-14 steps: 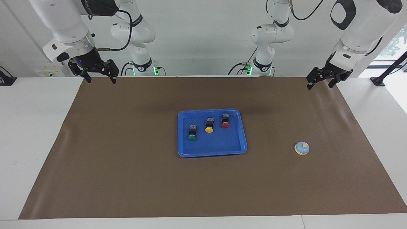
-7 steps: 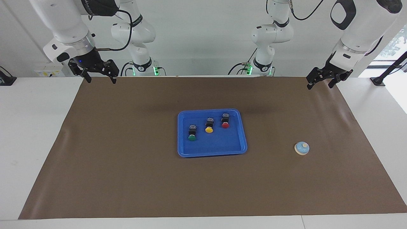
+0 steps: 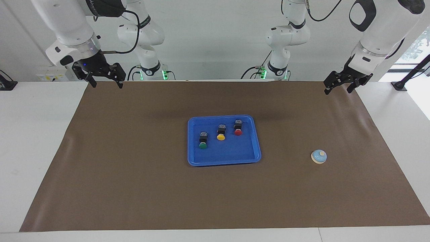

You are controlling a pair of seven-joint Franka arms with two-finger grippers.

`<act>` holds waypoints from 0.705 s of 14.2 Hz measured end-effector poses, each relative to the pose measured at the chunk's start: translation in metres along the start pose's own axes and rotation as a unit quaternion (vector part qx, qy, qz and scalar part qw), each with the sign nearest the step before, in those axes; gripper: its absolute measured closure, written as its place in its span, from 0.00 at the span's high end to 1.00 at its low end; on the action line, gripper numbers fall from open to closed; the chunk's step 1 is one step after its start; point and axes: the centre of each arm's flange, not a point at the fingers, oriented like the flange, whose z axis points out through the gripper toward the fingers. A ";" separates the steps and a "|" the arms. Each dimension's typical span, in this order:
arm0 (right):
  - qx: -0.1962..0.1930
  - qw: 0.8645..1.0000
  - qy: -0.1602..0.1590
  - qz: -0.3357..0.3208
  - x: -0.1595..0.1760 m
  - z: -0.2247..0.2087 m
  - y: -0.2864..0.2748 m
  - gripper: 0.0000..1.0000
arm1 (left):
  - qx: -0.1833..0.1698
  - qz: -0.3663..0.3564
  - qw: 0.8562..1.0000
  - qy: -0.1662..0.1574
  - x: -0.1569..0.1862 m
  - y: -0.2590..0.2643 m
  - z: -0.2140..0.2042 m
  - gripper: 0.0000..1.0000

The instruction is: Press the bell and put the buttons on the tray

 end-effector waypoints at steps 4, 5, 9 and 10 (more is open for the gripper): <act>0.000 1.000 0.000 0.000 0.000 0.000 0.000 1.00 | 0.001 0.016 1.000 0.025 0.005 0.018 0.000 0.98; 0.000 1.000 0.000 0.000 0.000 0.000 0.000 1.00 | 0.000 0.020 0.999 0.038 0.009 0.022 0.006 0.90; 0.000 1.000 0.000 0.000 0.000 0.000 0.000 1.00 | -0.001 0.015 0.998 0.058 0.036 0.017 0.061 0.38; 0.000 1.000 0.000 0.000 0.000 0.000 0.000 1.00 | -0.002 0.013 0.998 0.059 0.046 0.016 0.077 0.27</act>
